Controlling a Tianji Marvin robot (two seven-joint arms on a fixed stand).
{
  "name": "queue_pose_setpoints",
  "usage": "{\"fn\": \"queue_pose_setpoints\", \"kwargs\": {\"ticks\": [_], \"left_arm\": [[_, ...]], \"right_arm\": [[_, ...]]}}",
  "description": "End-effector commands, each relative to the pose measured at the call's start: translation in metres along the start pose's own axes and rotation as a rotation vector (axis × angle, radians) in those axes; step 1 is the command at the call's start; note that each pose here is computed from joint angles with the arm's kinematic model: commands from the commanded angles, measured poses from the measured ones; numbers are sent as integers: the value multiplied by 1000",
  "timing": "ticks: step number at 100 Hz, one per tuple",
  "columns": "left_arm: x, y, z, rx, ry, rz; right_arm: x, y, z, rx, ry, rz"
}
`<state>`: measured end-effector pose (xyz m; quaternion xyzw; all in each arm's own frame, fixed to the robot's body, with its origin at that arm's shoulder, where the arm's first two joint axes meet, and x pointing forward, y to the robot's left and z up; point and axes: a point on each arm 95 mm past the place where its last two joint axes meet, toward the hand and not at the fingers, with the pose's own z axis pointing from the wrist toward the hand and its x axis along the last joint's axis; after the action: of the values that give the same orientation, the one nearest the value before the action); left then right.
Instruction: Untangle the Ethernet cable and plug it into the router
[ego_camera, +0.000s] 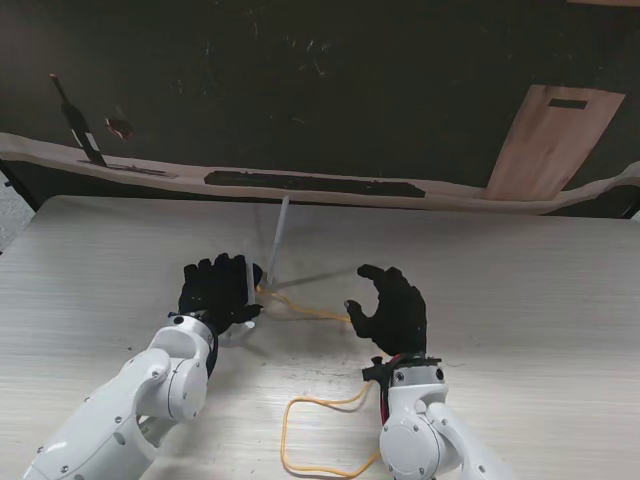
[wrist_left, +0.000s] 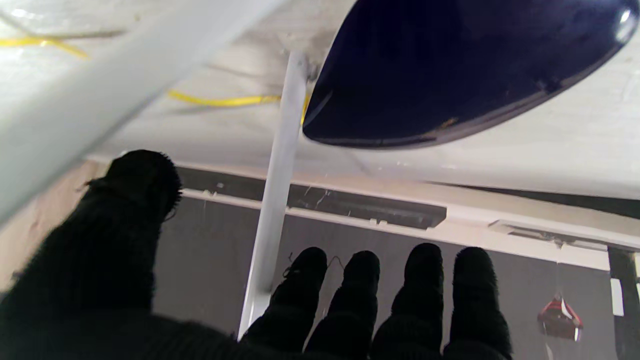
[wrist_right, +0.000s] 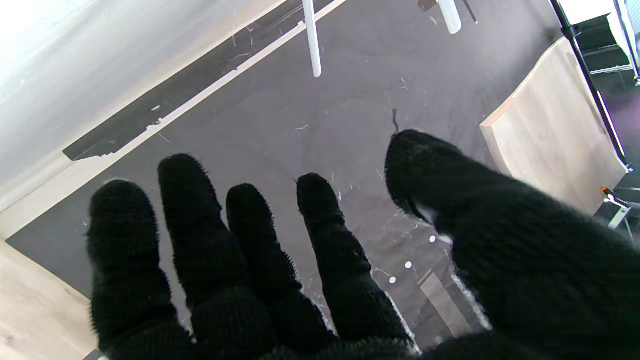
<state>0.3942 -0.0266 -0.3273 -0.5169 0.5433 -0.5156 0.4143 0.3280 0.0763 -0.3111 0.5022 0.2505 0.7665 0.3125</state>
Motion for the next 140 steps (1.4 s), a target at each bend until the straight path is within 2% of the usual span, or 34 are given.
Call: {"fn": "queue_pose_setpoints", "kwargs": {"ticks": [1, 23, 41, 51, 66, 87, 104, 117, 129, 140], "left_arm": [[3, -7, -7, 19, 19, -21], [-8, -30, -29, 119, 77, -80], [-20, -36, -48, 221, 93, -93], [-25, -38, -63, 236, 126, -134], [-32, -36, -85, 272, 221, -201], [-39, -29, -107, 201, 419, -371], [-43, -27, -122, 136, 542, -453], [-43, -23, -135, 122, 596, -510], [-40, -18, -147, 105, 626, -560], [-36, -14, -152, 94, 650, -609]], "right_arm": [[5, 4, -1, 14, 24, 14], [9, 14, 0, 43, 73, 36], [13, 20, -3, 78, 101, 24], [15, 23, -7, 128, 126, 27], [16, 30, -14, 226, 199, 48], [19, 35, -25, 351, 327, 67], [22, 41, -36, 391, 361, 146], [21, 47, -44, 396, 364, 210], [18, 49, -52, 410, 336, 289], [16, 52, -55, 409, 325, 314]]}}
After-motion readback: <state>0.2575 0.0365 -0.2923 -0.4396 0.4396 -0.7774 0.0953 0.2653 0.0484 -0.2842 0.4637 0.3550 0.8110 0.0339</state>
